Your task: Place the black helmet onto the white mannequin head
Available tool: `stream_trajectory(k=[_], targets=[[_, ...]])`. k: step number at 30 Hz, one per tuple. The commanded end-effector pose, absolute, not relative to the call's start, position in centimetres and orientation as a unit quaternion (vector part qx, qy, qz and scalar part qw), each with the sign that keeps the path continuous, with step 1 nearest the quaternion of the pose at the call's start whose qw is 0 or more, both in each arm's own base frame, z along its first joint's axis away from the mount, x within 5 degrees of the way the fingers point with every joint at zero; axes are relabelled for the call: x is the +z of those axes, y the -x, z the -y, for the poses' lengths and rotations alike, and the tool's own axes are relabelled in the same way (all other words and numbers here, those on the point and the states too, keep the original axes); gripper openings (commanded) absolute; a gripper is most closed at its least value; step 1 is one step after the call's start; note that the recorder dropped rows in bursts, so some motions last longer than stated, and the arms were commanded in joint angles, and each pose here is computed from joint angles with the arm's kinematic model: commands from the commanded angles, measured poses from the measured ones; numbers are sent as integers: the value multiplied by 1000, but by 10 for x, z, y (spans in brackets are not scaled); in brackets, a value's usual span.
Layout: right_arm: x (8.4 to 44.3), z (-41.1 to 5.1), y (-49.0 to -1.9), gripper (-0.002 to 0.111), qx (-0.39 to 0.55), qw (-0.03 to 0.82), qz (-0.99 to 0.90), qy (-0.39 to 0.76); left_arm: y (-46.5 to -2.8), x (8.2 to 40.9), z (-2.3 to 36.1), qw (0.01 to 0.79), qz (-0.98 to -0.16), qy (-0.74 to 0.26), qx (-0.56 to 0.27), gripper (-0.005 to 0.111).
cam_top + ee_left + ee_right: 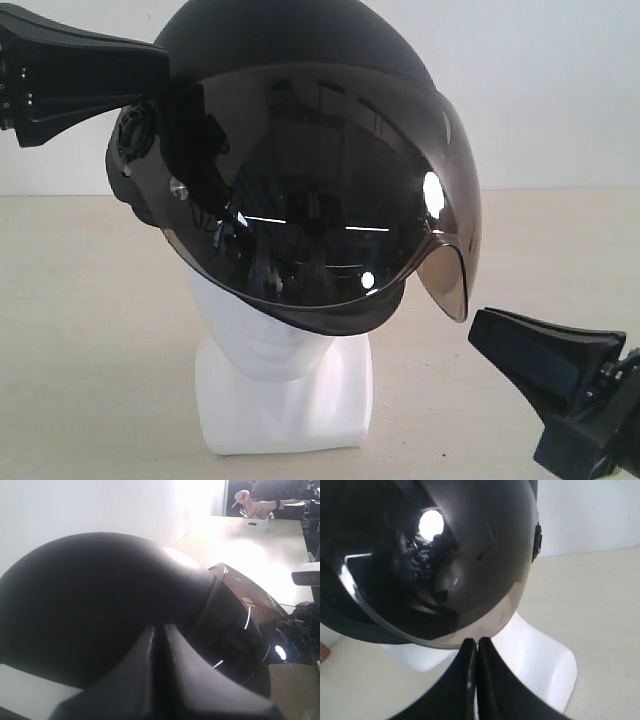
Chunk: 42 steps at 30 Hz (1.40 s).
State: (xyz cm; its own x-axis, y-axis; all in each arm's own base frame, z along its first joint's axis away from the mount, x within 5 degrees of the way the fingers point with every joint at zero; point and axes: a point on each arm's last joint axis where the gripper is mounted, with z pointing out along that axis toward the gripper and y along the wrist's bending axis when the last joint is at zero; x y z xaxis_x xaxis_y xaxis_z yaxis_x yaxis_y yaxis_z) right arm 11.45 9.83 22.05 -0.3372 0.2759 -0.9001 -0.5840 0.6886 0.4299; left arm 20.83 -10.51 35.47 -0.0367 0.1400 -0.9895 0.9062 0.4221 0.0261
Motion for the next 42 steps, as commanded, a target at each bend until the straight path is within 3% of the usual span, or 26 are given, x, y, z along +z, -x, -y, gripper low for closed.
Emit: stream_trajectory(k=[1,10,42], targets=[[222,-99,-112,0,394,567,-716,109,-217,328,100,523,-676,-436,-282,4],[205,-106,-118,0,379,523,-754,118,-217,328,100,524,-675,-437,-281,4],[200,-131,-152,0,380,559,-727,121,-215,321,100,515,-682,-433,-285,4]])
